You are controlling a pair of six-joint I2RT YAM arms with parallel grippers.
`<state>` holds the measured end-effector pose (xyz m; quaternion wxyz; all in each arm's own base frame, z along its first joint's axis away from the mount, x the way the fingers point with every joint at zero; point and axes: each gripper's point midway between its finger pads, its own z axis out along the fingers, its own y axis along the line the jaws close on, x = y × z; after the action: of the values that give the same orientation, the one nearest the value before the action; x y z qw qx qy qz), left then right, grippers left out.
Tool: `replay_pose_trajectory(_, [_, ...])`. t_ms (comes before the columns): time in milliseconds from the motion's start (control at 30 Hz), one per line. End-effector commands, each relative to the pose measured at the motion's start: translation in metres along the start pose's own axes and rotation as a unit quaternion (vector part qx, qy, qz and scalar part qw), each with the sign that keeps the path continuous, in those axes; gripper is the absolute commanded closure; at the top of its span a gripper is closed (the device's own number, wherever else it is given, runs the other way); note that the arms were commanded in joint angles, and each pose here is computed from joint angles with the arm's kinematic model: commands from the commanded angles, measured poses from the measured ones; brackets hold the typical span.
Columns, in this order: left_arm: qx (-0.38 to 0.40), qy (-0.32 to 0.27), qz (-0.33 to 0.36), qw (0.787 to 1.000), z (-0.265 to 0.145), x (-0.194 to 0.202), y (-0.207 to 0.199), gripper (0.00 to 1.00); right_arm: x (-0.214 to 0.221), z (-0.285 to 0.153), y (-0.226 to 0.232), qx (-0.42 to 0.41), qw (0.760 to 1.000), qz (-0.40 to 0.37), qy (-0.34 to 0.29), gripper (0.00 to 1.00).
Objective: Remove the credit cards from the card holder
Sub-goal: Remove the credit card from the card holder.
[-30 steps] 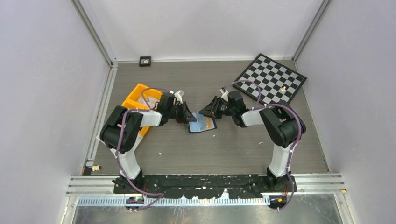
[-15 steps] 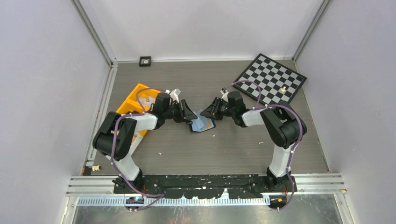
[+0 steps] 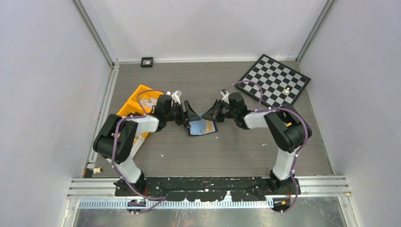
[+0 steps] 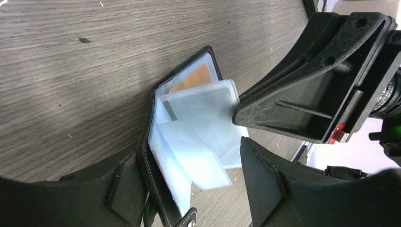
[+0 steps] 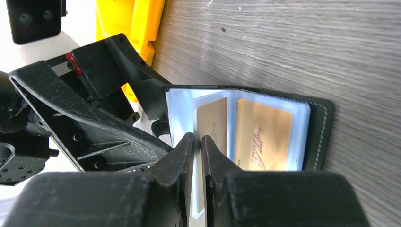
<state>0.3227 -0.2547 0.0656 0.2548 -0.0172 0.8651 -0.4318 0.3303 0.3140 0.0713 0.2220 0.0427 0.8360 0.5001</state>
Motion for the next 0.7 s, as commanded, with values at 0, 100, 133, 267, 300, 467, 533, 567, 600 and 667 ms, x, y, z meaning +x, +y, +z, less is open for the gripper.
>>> replay_pose_trajectory(0, [0.017, -0.022, 0.011, 1.000, -0.005, -0.013, -0.011, 0.32, -0.003, 0.004, 0.033, -0.042, 0.998, -0.039, 0.004, 0.84])
replay_pose_trajectory(100, [0.019, -0.019, 0.005, 1.000, -0.005, -0.013, -0.011, 0.32, 0.003, 0.007, 0.039, -0.052, 0.998, -0.043, 0.015, 0.80])
replay_pose_trajectory(133, [0.020, -0.018, 0.002, 1.000, -0.005, -0.012, -0.009, 0.32, 0.004, 0.008, 0.040, -0.054, 0.997, -0.044, 0.016, 0.79])
replay_pose_trajectory(267, [0.028, -0.020, -0.005, 0.999, -0.004, -0.013, -0.010, 0.32, 0.005, 0.009, 0.040, -0.055, 0.997, -0.042, 0.018, 0.77])
replay_pose_trajectory(300, [0.029, -0.019, -0.006, 0.999, -0.004, -0.013, -0.010, 0.33, 0.005, 0.009, 0.040, -0.056, 0.997, -0.041, 0.017, 0.75])
replay_pose_trajectory(467, [0.030, -0.021, -0.014, 0.999, -0.005, -0.015, -0.007, 0.35, 0.005, 0.009, 0.038, -0.055, 0.998, -0.036, 0.017, 0.58])
replay_pose_trajectory(533, [0.035, -0.019, -0.017, 0.999, -0.005, -0.014, -0.007, 0.41, 0.006, 0.010, 0.039, -0.060, 0.998, -0.033, 0.018, 0.69])
replay_pose_trajectory(567, [0.036, -0.019, -0.019, 0.999, -0.005, -0.014, -0.006, 0.44, 0.006, 0.010, 0.041, -0.065, 0.997, -0.030, 0.017, 0.72])
replay_pose_trajectory(600, [0.035, -0.021, -0.020, 0.999, -0.004, -0.015, -0.005, 0.45, 0.005, 0.010, 0.043, -0.071, 0.997, -0.030, 0.015, 0.74])
replay_pose_trajectory(667, [0.033, -0.020, -0.023, 0.999, -0.004, -0.015, -0.003, 0.48, 0.005, 0.010, 0.046, -0.079, 0.996, -0.029, 0.015, 0.74])
